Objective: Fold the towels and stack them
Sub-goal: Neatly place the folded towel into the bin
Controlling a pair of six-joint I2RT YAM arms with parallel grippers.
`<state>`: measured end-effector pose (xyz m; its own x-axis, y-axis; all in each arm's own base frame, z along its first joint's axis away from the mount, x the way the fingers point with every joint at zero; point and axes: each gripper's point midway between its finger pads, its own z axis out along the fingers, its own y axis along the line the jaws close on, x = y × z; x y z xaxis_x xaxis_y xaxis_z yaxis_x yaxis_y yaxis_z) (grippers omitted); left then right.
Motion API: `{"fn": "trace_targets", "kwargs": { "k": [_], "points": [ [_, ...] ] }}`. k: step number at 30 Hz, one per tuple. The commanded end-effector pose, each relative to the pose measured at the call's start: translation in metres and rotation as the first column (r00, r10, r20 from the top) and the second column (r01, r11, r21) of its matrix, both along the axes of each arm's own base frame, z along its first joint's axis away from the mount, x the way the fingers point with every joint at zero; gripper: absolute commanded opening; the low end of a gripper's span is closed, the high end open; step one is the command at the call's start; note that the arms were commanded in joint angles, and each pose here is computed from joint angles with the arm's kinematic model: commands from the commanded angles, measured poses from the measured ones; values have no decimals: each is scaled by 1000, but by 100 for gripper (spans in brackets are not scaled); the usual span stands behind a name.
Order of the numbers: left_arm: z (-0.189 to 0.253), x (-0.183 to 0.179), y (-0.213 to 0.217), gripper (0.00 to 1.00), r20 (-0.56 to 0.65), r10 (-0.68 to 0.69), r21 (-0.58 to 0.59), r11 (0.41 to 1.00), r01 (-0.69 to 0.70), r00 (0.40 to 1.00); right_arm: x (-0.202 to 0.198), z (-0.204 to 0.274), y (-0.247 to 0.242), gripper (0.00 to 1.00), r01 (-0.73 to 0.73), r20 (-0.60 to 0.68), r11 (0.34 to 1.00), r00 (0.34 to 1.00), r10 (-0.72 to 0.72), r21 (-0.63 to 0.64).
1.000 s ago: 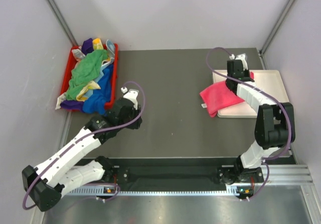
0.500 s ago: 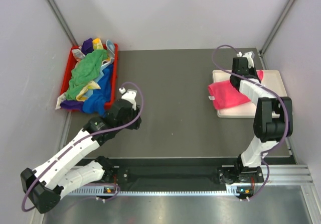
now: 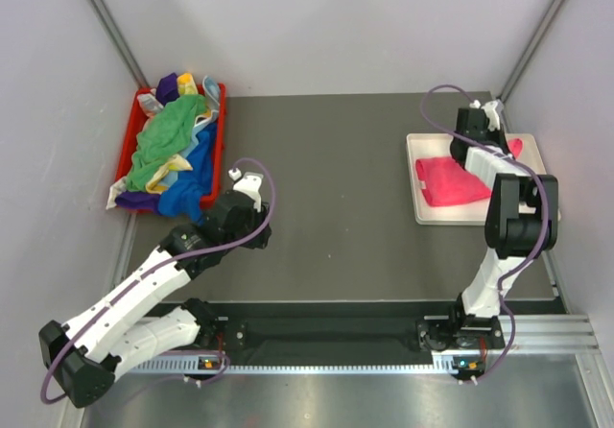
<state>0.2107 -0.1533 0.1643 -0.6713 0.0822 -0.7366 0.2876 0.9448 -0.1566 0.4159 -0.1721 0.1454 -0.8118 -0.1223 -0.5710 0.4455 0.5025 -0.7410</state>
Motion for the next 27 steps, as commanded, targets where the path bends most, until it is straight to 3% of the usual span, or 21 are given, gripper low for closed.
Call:
{"fn": "trace_targets", "kwargs": {
  "k": [1, 9, 15, 19, 22, 27],
  "points": [
    [5, 4, -1, 45, 36, 2, -3, 1000, -2, 999, 4, 12, -14, 0, 58, 66, 998, 996, -57, -9],
    [3, 3, -3, 46, 29, -10, -2, 1000, 10, 1000, 5, -5, -16, 2, 88, 16, 996, 996, -88, 26],
    [2, 3, -5, 46, 25, -17, -4, 1000, 17, 1000, 4, -4, -18, 40, 110, 8, 993, 994, -111, 34],
    [2, 2, -5, 46, 25, -19, -4, 1000, 19, 1000, 0, 2, -19, 86, 127, 10, 991, 992, -128, 50],
    [2, 3, -5, 46, 23, -20, -4, 1000, 20, 1000, 1, 12, -19, 96, 134, 38, 989, 990, -137, 68],
    [-3, 5, -4, 46, 10, -11, 18, 1000, 11, 1000, 6, 42, 4, 98, 63, 175, 966, 979, -109, 252]
  ]
}}
